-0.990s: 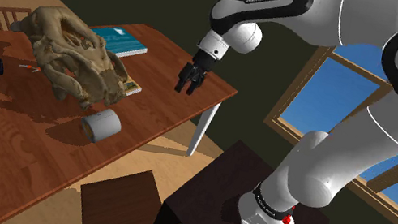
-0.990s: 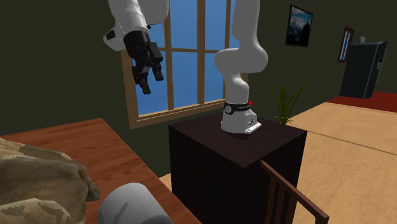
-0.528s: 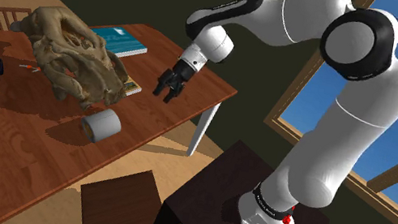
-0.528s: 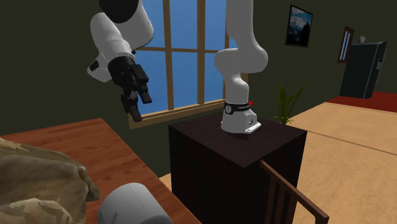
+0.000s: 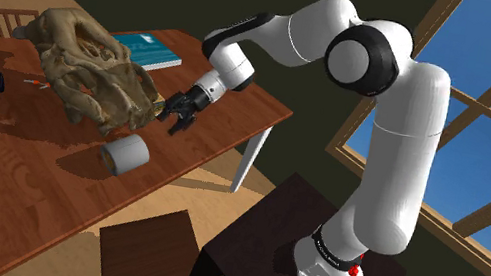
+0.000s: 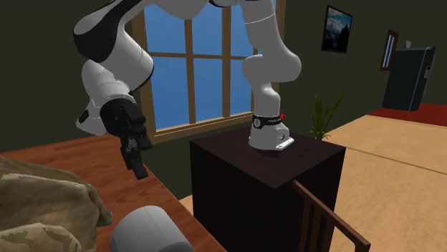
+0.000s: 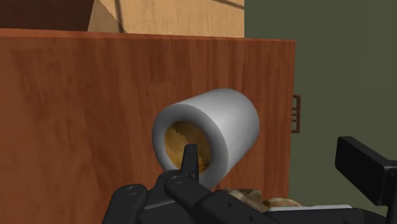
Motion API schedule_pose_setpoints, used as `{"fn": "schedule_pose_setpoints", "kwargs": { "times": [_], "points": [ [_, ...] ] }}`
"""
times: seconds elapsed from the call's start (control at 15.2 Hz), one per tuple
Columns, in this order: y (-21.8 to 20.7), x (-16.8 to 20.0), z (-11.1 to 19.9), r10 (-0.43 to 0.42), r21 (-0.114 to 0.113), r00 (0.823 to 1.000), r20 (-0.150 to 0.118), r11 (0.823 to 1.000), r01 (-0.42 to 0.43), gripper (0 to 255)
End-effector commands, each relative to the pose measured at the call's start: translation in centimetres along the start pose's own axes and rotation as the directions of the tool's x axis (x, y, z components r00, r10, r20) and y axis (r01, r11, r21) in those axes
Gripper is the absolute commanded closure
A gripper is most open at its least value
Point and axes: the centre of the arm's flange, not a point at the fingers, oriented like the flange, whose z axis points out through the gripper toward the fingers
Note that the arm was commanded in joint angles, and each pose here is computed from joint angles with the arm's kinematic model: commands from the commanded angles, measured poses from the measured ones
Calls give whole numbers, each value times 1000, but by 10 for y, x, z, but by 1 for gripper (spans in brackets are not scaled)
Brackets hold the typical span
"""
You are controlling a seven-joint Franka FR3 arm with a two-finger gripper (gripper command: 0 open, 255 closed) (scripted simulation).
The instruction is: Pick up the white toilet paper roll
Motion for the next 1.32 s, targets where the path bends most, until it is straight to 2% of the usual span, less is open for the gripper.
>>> {"fn": "schedule_pose_setpoints", "kwargs": {
  "times": [0.0, 0.13, 0.2, 0.79, 0.86, 1.25],
  "points": [
    [7, 17, 23, 4, 71, 1000, -3, 997, -4, 0],
    [15, 34, 44, 9, 137, 1000, -4, 990, -8, 0],
    [17, 39, 51, 10, 159, 1000, -5, 987, -9, 0],
    [51, 39, 71, 10, 159, 1000, -5, 987, -9, 0],
    [52, 39, 71, 10, 159, 1000, -5, 987, -9, 255],
    [52, 39, 71, 10, 159, 1000, -5, 987, -9, 255]
  ]
}}
